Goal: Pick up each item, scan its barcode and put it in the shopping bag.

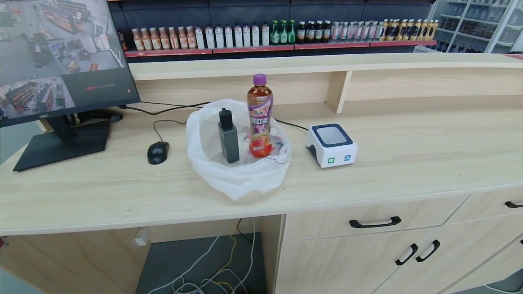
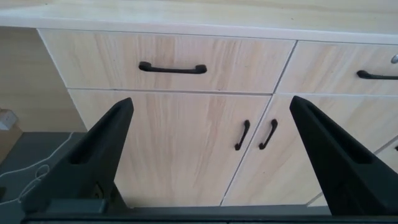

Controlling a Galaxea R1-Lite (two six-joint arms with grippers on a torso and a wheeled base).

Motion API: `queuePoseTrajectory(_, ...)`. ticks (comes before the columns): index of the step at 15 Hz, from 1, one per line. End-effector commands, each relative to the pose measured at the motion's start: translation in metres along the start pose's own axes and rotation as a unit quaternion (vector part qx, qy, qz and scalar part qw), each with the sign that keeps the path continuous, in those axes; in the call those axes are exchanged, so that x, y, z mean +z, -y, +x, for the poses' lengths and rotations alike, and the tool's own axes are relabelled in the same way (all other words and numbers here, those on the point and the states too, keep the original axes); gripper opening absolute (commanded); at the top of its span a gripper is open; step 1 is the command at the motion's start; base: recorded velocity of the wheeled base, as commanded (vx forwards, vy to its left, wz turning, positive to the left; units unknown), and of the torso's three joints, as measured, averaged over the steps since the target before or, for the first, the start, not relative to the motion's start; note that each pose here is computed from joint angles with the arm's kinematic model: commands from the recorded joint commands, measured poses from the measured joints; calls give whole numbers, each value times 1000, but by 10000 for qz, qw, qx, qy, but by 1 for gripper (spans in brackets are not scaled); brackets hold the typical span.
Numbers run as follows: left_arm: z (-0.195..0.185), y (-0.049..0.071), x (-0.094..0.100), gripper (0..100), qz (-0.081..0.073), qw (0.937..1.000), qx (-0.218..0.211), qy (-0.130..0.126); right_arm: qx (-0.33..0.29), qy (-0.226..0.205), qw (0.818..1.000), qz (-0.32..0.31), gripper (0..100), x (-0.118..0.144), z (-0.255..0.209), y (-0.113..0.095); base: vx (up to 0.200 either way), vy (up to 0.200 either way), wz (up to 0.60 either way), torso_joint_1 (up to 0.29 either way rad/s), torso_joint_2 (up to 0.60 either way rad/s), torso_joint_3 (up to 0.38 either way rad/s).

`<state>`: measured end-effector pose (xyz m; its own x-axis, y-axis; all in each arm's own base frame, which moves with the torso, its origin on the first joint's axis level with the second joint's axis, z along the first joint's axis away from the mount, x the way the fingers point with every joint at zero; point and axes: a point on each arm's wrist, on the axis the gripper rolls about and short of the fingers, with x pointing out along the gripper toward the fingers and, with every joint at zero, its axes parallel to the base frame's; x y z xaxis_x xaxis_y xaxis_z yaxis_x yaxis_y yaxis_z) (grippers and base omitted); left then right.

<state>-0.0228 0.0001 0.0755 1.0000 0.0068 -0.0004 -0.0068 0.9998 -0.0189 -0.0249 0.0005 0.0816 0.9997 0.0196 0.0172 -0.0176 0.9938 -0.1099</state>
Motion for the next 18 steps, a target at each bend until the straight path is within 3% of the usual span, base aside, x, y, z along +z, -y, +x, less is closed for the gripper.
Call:
queuePoseTrajectory(1,0,0,0,100,-5,10000,4,2,3,-9,10000,5,100,0,0,0,0,-200,0,2,-2,7)
queuePoseTrajectory(12,0,0,0,100,-13,10000,4,2,-5,-10,10000,12,100,0,0,0,0,-200,0,2,1,3)
queuePoseTrajectory(18,0,0,0,100,18,10000,4,2,-97,-110,9995,274,100,-6,2,0,0,0,0,0,0,0)
